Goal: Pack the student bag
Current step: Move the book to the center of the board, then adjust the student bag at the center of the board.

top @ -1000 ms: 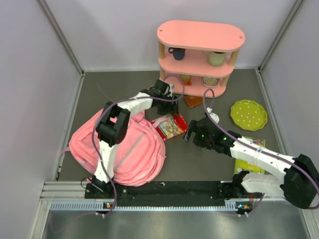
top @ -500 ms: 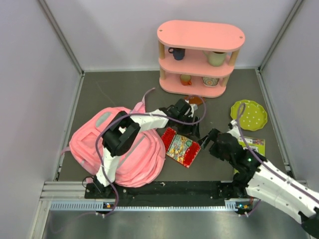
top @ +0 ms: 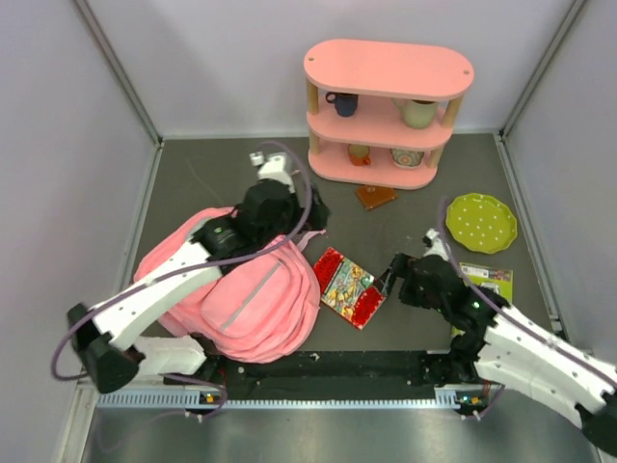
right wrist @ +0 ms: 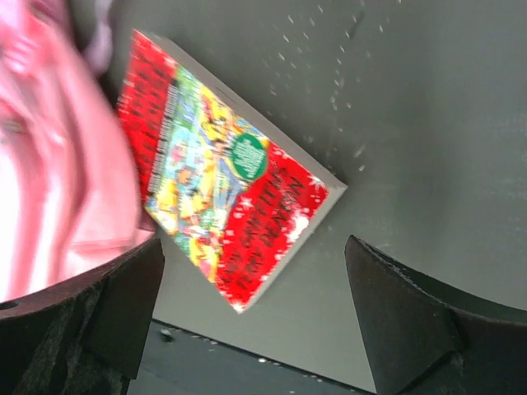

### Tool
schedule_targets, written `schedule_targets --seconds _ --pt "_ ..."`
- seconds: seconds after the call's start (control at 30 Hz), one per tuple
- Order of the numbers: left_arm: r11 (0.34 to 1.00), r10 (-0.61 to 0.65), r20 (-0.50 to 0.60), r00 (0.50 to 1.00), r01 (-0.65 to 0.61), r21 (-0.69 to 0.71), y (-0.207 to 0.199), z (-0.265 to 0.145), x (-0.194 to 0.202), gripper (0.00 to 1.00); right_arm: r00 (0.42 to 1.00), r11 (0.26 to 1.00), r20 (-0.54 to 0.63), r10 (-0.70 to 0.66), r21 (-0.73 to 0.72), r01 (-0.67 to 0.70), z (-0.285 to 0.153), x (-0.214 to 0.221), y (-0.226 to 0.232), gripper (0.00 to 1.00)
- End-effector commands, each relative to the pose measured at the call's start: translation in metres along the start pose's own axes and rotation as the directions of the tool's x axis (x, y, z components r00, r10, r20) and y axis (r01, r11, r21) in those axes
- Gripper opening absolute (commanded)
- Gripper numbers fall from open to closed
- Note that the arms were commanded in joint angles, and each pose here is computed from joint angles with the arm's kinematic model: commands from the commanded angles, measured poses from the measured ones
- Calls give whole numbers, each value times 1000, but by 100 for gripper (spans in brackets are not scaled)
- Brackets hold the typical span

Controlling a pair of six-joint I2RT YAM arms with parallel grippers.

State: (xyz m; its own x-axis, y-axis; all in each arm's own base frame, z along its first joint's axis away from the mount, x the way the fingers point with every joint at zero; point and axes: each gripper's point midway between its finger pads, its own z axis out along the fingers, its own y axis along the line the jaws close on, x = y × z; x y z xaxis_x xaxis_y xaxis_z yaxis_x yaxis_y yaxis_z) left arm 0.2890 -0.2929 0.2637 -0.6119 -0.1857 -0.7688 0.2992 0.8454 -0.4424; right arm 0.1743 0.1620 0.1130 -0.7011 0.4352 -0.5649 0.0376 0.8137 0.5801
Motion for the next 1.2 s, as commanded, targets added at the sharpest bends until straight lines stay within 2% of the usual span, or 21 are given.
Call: schedule_targets --seconds 0.0,0.03,0.07,0.13,0.2,0.23,0.3,0.33,0.4,0.43,0.57,0.63,0.7,0.8,0.83,0.9,0.93,0.97,1.03,1.1,1.17 --pt "906 -79 71 994 102 -411 110 -48 30 97 984 986 -77 -160 -49 157 12 1 35 91" --pt "881 -88 75 993 113 -459 128 -69 36 97 976 981 -96 -196 -20 195 15 4 34 93" --pt "849 -145 101 984 176 -497 142 -78 43 98 962 966 -103 -253 26 256 22 4 30 94" --pt "779 -183 104 977 209 -591 181 -106 67 98 940 946 -112 -323 5 325 22 4 46 96" --pt "700 -250 153 956 288 -654 209 -125 86 99 928 938 -144 -343 -3 346 28 9 54 97" --pt "656 -284 230 931 364 -661 224 -139 82 99 925 936 -153 -348 -9 351 29 11 56 97" --pt "628 -318 249 915 400 -667 241 -148 92 99 919 934 -170 -355 -18 357 34 17 60 97" --pt "587 -335 313 889 457 -669 253 -159 87 99 918 933 -175 -357 -22 359 34 19 61 97" --pt "528 -327 345 880 472 -706 267 -175 88 99 917 933 -179 -358 -41 356 34 19 66 97" --pt "476 -328 376 867 495 -727 277 -184 86 99 915 932 -180 -362 -46 359 34 20 67 97" --pt "377 -342 394 853 509 -774 297 -195 84 99 916 933 -174 -361 -60 356 32 18 71 97" --pt "327 -399 383 833 520 -789 309 -187 94 99 916 932 -175 -362 -64 356 31 18 72 97" --pt "317 -443 351 825 511 -799 316 -178 108 99 916 932 -172 -363 -73 356 31 17 75 98" --pt "258 -457 406 791 555 -791 331 -177 117 99 909 923 -167 -383 -100 371 34 17 82 98" --pt "272 -456 430 779 582 -766 332 -171 114 99 895 912 -177 -409 -106 396 39 19 83 98" --pt "316 -465 411 784 580 -751 334 -159 123 99 880 899 -186 -437 -118 422 46 21 90 98" --pt "345 -485 395 780 586 -733 331 -151 126 99 874 893 -184 -449 -94 439 51 19 88 98" --pt "381 -472 401 785 592 -711 333 -142 120 99 866 882 -188 -464 -9 470 62 13 80 98" --pt "422 -487 346 802 563 -711 334 -130 133 99 842 850 -178 -509 52 524 75 7 74 99" --pt "459 -481 338 809 561 -689 337 -117 130 99 812 813 -190 -552 91 575 91 4 75 99" --pt "551 -458 310 833 540 -637 333 -99 116 99 794 782 -197 -575 152 604 107 0 71 99"
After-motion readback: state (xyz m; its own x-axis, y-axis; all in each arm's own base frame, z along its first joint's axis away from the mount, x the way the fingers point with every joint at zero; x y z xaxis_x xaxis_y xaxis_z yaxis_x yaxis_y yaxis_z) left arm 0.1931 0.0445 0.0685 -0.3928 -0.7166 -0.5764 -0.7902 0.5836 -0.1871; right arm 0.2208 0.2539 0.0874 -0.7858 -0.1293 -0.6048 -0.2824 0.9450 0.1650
